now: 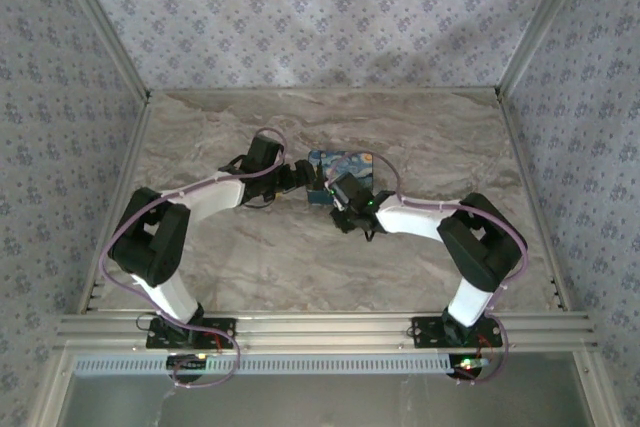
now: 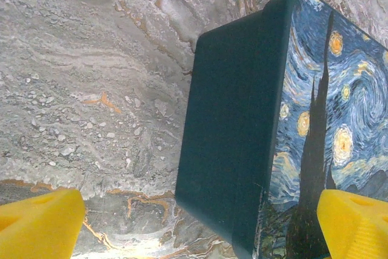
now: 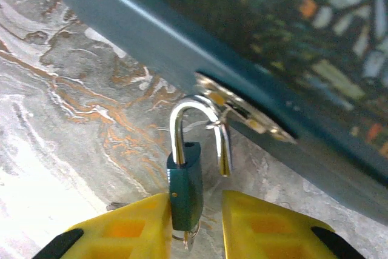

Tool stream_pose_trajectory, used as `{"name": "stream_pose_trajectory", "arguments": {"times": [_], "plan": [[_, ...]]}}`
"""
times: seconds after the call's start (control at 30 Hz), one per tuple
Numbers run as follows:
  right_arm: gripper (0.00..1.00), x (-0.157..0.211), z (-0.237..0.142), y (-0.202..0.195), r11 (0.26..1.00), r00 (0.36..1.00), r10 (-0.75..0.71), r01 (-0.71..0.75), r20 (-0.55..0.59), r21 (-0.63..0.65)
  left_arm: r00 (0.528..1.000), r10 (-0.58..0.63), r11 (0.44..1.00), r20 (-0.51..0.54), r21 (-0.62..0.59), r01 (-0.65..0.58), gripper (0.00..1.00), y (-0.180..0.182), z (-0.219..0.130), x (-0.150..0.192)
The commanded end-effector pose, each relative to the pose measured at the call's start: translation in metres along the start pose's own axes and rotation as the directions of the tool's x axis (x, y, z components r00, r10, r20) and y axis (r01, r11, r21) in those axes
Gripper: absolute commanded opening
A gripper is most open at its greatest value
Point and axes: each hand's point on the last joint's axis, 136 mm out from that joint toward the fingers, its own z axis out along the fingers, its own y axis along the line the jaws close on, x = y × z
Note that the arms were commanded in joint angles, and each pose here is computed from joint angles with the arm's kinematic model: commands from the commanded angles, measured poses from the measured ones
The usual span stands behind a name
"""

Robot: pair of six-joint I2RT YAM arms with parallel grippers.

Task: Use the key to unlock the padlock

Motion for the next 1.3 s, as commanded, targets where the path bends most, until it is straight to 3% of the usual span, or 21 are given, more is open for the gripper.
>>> {"name": "stream_pose_trajectory", "arguments": {"times": [0.0,0.37,0.47,0.53,0.7,1.13,1.27], "plan": [[0.31,0.004,-0.004,-0.001,1.000,1.000,0.025,-0.025,-0.003,-0.008,1.000,0.019,1.000,0.006,0.023,-0.019,0.98,-0.008,-0.002,-0.007],[0.25,0.012,0.001,-0.002,1.000,0.999,0.030,-0.030,-0.026,0.000,1.000,0.021,0.999,0.004,0.025,-0.021,0.98,-0.010,-0.002,-0.008],[0.09,0.016,0.002,-0.004,1.000,0.999,0.012,-0.011,-0.039,0.009,1.000,0.023,0.999,0.001,0.024,-0.023,0.98,-0.010,0.000,-0.009],[0.10,0.017,0.000,-0.006,1.000,0.999,0.004,-0.003,-0.038,0.017,1.000,0.024,1.000,0.001,0.018,-0.024,0.98,-0.009,0.002,-0.009],[0.28,0.015,-0.007,-0.007,1.000,1.000,-0.004,0.004,-0.023,0.013,1.000,0.027,0.999,0.001,0.019,-0.027,0.98,-0.011,0.006,-0.012],[0.29,0.022,-0.005,-0.007,1.000,0.999,0.009,-0.008,-0.033,0.014,1.000,0.028,0.999,-0.001,0.023,-0.028,0.98,-0.010,0.007,-0.010],[0.22,0.024,-0.006,-0.006,1.000,0.999,0.007,-0.007,-0.036,0.004,1.000,0.027,0.999,-0.004,0.025,-0.026,0.98,-0.009,0.009,-0.010]]}}
